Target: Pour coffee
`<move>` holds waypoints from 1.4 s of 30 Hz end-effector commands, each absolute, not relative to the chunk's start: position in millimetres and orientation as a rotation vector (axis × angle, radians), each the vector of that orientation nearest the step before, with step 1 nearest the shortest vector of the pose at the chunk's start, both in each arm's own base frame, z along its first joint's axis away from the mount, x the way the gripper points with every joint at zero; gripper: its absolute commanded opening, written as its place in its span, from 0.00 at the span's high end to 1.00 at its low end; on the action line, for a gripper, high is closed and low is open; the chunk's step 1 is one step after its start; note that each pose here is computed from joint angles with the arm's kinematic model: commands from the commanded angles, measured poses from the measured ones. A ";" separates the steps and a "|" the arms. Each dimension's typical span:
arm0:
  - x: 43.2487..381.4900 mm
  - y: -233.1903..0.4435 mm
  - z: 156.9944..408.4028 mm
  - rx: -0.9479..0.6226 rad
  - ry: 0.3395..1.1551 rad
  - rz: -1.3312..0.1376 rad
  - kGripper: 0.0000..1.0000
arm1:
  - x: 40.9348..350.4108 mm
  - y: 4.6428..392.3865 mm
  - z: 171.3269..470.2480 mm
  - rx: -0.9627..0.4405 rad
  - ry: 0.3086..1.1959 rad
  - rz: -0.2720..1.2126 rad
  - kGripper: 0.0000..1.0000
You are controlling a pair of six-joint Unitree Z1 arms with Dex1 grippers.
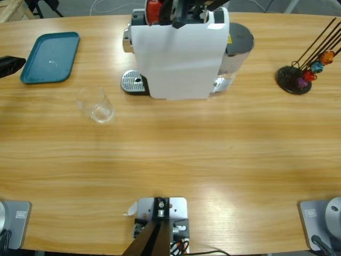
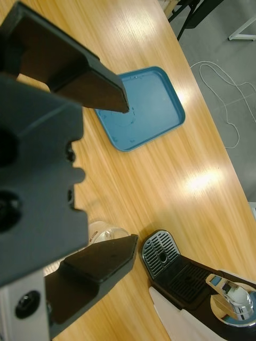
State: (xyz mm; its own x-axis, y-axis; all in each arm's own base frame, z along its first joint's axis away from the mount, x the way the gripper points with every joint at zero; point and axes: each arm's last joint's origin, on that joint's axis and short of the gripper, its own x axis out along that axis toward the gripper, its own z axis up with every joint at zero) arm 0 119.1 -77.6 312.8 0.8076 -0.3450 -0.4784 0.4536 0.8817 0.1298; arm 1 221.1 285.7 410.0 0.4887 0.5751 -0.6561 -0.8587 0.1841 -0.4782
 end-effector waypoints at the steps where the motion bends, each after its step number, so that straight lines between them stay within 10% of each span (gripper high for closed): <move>1: 117.6 -77.9 300.2 0.272 0.488 -0.444 0.00 | 239.7 317.8 381.1 -1.016 0.379 1.085 0.87; 42: 119.5 -79.5 295.0 0.278 0.502 -0.445 0.00 | 289.4 321.7 371.4 -1.108 0.377 1.009 0.87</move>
